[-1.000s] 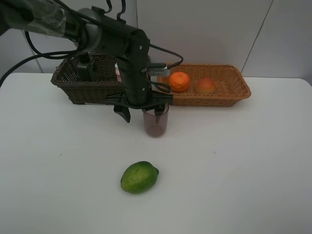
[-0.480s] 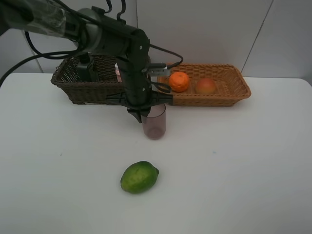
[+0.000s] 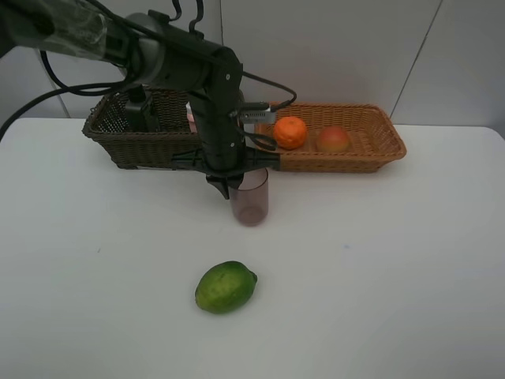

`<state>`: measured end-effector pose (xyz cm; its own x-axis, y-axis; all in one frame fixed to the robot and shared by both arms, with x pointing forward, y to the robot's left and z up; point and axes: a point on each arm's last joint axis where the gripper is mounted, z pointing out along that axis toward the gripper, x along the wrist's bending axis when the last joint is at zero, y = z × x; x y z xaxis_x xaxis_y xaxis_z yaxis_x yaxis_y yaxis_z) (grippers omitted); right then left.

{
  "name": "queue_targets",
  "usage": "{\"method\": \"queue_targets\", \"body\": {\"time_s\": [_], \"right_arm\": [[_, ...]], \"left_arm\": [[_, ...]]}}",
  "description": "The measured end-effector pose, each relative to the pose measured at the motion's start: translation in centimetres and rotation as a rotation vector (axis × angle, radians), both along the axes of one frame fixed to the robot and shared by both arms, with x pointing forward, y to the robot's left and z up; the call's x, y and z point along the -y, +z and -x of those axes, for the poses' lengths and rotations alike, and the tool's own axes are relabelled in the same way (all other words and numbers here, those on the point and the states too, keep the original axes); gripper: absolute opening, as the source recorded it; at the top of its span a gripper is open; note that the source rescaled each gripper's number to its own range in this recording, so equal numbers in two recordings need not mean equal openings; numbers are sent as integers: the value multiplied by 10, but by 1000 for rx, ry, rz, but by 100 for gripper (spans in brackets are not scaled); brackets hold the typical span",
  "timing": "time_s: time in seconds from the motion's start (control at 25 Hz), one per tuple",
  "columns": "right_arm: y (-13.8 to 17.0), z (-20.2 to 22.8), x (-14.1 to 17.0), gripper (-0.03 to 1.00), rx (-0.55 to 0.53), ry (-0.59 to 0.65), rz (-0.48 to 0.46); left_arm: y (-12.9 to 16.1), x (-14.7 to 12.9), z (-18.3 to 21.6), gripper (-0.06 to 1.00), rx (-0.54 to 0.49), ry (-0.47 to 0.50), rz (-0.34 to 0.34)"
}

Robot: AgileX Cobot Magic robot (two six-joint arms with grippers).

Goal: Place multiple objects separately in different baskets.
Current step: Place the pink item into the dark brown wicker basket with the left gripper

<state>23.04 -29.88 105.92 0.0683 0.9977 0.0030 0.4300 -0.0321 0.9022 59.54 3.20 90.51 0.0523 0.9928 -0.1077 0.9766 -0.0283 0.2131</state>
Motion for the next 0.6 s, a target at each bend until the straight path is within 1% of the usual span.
{"method": "queue_targets", "body": {"time_s": [0.16,0.24,0.32,0.6], "right_arm": [[0,0,0,97,0,0,0],[0,0,0,97,0,0,0],[0,0,0,97,0,0,0],[0,0,0,97,0,0,0]], "left_arm": [[2,1,-1,0,3,0,2],[9,0,-1,0,14,-8,7],[24,-1,1,0,37,-38,10],[91,-15,8,0,155,-131,7]]}}
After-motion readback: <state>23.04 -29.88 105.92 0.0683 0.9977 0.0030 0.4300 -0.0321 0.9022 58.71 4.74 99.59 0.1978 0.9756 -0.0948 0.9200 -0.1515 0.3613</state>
